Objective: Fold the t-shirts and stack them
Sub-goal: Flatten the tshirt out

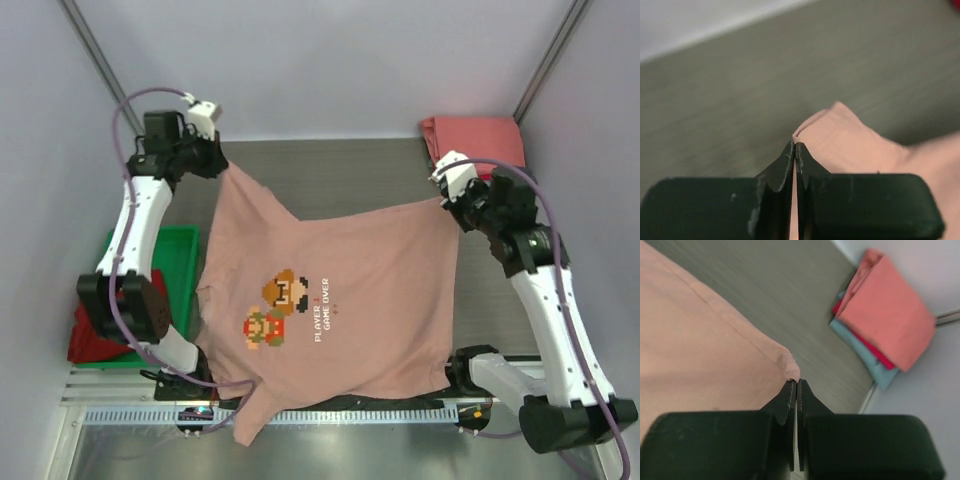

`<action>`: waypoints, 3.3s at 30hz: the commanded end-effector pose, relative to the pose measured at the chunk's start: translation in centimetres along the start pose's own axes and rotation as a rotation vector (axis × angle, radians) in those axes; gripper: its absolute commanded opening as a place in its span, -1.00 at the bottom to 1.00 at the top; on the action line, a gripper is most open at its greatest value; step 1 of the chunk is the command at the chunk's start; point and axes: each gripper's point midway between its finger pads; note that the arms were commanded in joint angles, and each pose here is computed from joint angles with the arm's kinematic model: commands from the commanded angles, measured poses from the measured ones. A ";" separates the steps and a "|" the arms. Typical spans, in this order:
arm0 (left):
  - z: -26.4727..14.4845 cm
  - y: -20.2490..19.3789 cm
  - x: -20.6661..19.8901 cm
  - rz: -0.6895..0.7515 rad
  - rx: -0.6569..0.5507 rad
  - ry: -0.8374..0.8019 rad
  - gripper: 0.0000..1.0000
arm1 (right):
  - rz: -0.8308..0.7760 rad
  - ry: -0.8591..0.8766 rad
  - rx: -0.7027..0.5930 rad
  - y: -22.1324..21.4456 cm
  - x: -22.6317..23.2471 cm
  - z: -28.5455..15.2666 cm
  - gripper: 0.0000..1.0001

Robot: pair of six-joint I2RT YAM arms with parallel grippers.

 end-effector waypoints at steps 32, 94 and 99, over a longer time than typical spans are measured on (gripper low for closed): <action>25.9 -0.3 7.1 0.188 -0.140 0.043 -0.85 | 0.006 -0.143 0.204 -8.7 -13.0 33.6 -0.97; 32.7 -11.8 11.7 -0.319 0.017 0.151 -0.24 | 0.010 0.035 0.309 -9.6 -7.2 32.2 -0.98; 32.6 -12.0 11.4 -0.323 0.028 0.148 -0.29 | 0.010 0.031 0.309 -9.4 -7.2 32.1 -0.97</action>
Point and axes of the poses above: each gripper's point midway between its finger pads, its own z axis out along the fingers, its own x axis along the line the jaws close on, y = z × x, and after that the axes turned 2 degrees about z, right-handed
